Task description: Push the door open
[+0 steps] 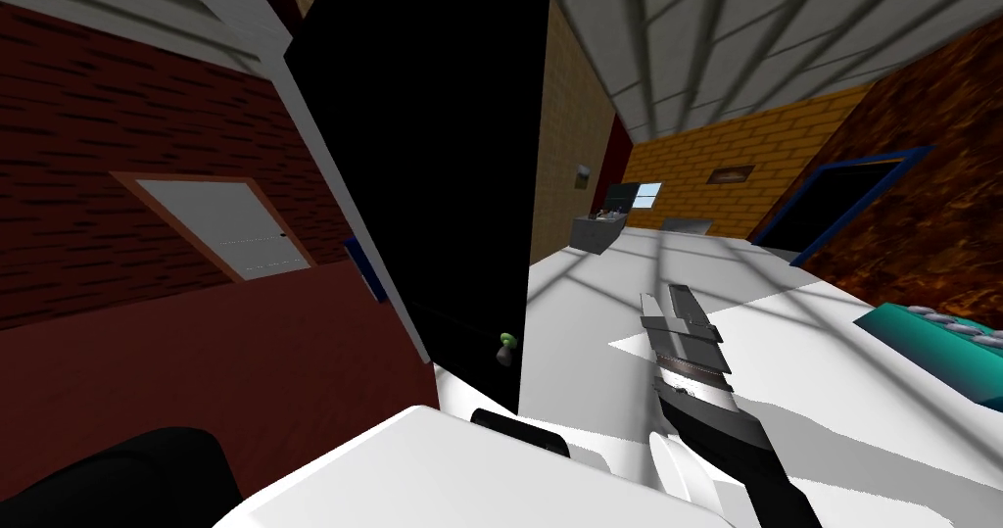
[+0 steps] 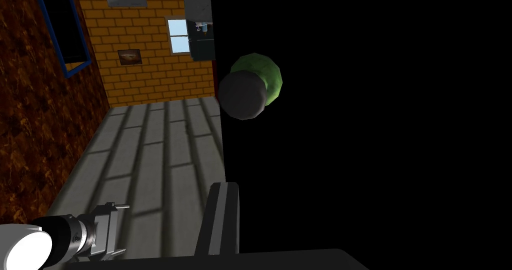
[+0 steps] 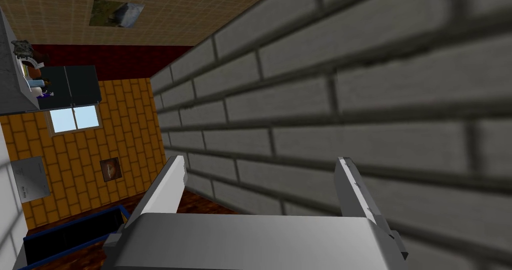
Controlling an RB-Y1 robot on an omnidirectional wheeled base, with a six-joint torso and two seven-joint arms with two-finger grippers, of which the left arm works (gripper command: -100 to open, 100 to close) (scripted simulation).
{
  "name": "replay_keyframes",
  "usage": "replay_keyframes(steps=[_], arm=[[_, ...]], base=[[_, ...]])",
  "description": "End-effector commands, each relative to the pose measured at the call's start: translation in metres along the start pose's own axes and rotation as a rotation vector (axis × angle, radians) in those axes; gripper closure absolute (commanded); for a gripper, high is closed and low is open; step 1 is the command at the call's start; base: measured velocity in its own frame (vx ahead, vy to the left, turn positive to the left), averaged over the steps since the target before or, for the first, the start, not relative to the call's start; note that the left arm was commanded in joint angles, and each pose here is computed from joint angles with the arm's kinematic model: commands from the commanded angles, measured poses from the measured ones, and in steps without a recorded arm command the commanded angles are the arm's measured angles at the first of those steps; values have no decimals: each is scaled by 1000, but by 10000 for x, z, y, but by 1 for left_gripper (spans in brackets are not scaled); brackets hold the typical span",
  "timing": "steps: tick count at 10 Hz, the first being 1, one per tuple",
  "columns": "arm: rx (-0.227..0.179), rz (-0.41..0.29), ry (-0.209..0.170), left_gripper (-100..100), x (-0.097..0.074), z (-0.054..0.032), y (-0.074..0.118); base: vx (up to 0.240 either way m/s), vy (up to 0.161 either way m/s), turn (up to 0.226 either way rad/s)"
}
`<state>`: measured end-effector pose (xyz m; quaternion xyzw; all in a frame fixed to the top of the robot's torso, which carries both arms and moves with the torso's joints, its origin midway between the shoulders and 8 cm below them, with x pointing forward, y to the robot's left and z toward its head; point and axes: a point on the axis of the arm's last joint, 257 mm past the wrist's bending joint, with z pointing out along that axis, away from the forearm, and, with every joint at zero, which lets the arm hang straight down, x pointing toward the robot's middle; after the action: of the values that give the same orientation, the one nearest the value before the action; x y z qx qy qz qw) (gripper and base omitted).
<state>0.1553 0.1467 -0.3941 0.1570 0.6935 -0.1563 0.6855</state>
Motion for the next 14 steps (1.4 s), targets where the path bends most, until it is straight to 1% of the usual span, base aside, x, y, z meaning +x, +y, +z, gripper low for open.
replay_keyframes(steps=[1, 2, 3, 4, 5, 7, 8, 9, 10, 11, 12, 14], arm=[[0, 0, 0, 100, 0, 0, 0], [0, 0, 0, 100, 0, 0, 0], [-18, 22, 16, -100, 25, -72, 178], [-40, 29, 19, -100, 27, -87, 278], [-70, 30, 17, -100, 21, -79, 367], [-139, 14, 0, -100, -7, -12, 471], [-163, 3, -9, -100, -21, 24, 485], [-146, 9, -4, -100, -13, 6, 474], [-136, 27, 10, -100, 2, -30, 552], [-132, 35, 16, -100, 7, -37, 588], [-132, 40, 20, -100, 9, -35, 619], [-140, 40, 20, -100, 3, 5, 656]], base=[[-8, 4, 0], [0, 0, 0], [39, -102, 157], [29, -162, 225], [37, -213, 209], [31, -216, 138], [14, -153, 98], [3, -68, 23], [101, -48, -34], [188, -52, -34], [192, -63, -8], [227, -66, -40]])
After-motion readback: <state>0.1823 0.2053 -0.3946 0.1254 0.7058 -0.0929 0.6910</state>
